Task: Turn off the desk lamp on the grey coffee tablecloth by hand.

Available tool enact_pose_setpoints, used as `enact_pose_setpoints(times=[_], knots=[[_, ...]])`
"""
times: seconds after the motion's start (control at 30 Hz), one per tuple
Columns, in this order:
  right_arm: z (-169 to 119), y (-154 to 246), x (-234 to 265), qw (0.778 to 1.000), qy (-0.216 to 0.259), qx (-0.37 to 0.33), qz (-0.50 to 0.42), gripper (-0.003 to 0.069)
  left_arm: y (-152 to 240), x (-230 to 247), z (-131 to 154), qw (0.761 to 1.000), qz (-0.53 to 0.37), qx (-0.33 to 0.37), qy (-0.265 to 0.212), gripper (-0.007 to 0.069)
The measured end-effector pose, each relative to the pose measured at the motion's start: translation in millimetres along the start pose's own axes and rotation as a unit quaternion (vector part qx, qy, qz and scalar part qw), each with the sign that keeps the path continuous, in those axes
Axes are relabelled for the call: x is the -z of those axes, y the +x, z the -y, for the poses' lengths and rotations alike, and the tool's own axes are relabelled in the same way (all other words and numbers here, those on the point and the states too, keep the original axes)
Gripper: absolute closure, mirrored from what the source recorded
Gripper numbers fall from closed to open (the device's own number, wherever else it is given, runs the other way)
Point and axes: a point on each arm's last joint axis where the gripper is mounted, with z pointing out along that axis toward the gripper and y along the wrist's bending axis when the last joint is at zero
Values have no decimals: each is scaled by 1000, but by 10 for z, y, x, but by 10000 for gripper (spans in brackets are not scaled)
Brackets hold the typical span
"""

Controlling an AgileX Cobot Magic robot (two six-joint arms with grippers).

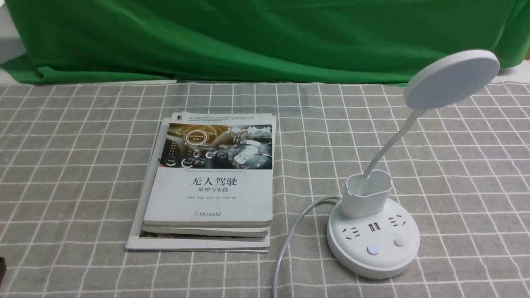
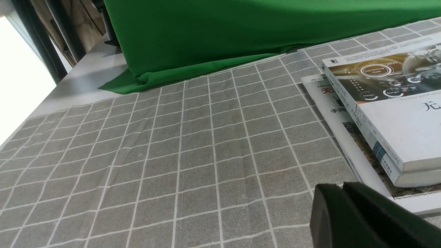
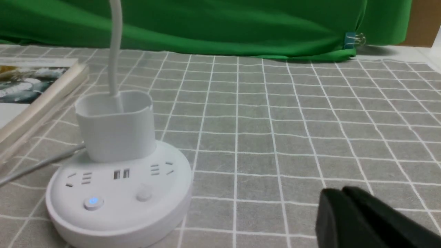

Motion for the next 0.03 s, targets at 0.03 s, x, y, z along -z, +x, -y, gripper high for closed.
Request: enact_pose_setpoints(times=[0.03], knots=[[0,0,0,1000,0,-1,0,610,0,0,0,1000,0,0,0,605]])
